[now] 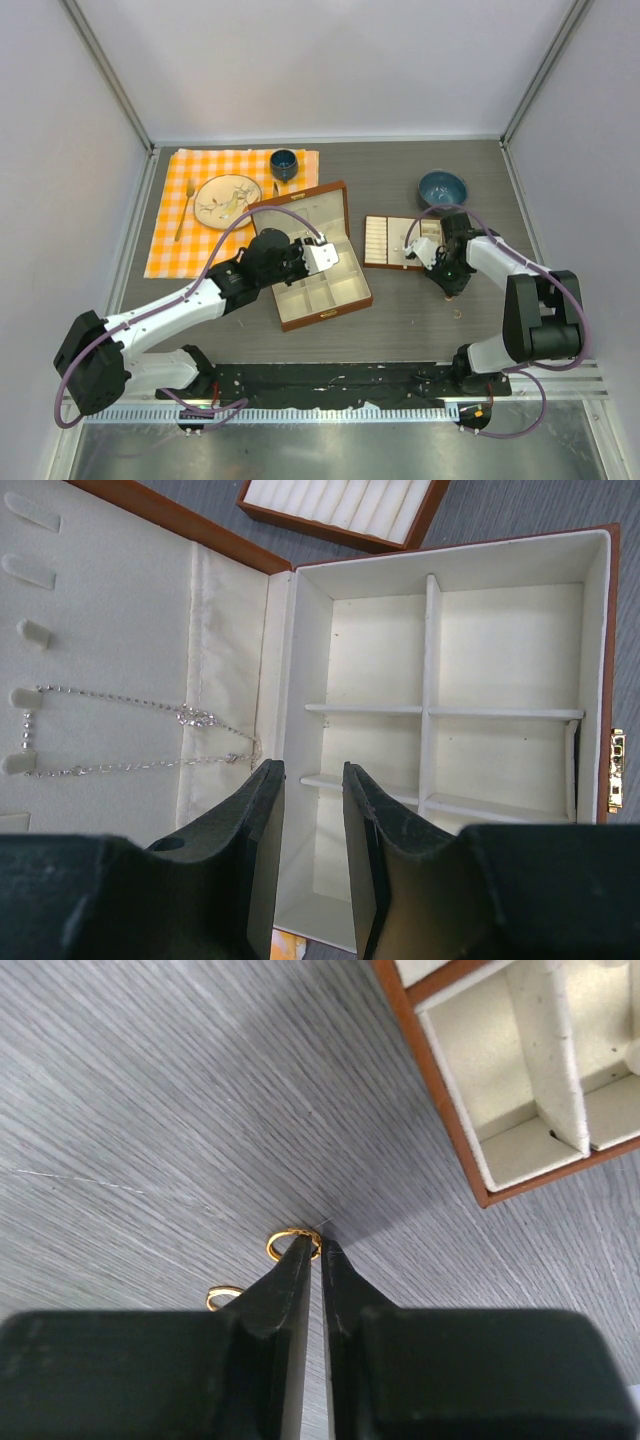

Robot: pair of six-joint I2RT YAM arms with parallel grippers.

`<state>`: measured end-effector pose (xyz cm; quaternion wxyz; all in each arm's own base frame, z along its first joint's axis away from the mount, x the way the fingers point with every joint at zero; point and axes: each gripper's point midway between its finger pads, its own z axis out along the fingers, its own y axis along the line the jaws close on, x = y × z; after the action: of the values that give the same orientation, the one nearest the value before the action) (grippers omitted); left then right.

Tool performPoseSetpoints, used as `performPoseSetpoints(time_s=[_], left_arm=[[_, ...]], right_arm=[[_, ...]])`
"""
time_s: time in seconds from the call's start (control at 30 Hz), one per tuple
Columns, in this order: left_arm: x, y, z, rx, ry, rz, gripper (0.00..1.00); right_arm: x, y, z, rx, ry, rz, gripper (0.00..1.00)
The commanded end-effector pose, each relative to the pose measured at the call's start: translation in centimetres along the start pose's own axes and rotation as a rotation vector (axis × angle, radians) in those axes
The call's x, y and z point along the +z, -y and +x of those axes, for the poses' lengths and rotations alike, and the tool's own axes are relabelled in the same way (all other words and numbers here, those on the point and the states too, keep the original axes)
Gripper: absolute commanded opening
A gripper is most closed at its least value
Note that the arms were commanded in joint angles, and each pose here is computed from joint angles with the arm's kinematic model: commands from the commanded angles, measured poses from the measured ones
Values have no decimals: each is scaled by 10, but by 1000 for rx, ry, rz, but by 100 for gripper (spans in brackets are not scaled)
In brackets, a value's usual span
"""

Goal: Organize the mixed jewelry
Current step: Pick up the jewelry from the center of the board.

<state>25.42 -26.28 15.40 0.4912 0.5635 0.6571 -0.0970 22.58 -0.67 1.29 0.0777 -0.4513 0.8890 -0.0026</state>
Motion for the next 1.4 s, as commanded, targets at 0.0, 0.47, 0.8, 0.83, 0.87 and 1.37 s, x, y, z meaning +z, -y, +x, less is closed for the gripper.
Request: performPoseSetpoints(time_s=[0.0, 0.47, 0.8, 0.83, 0.87, 1.37], left_arm=[[1, -6, -9, 5, 37, -22, 34], [0, -5, -9, -11, 46, -25, 34], [7, 7, -32, -112, 98, 64, 34], [8, 7, -33, -118, 97, 70, 34], [9, 7, -39, -135, 107, 75, 34], [32, -2, -128, -570, 207, 193, 36]], right_arm=[[13, 8, -14, -6, 65, 12, 9], [-8, 21, -25, 68, 119, 95, 1], [-70, 24, -70, 130, 262, 84, 1], [-76, 26, -75, 129, 276, 92, 1], [-79, 23, -77, 130, 278, 84, 1], [-158, -11, -197, 105, 539, 79, 1]])
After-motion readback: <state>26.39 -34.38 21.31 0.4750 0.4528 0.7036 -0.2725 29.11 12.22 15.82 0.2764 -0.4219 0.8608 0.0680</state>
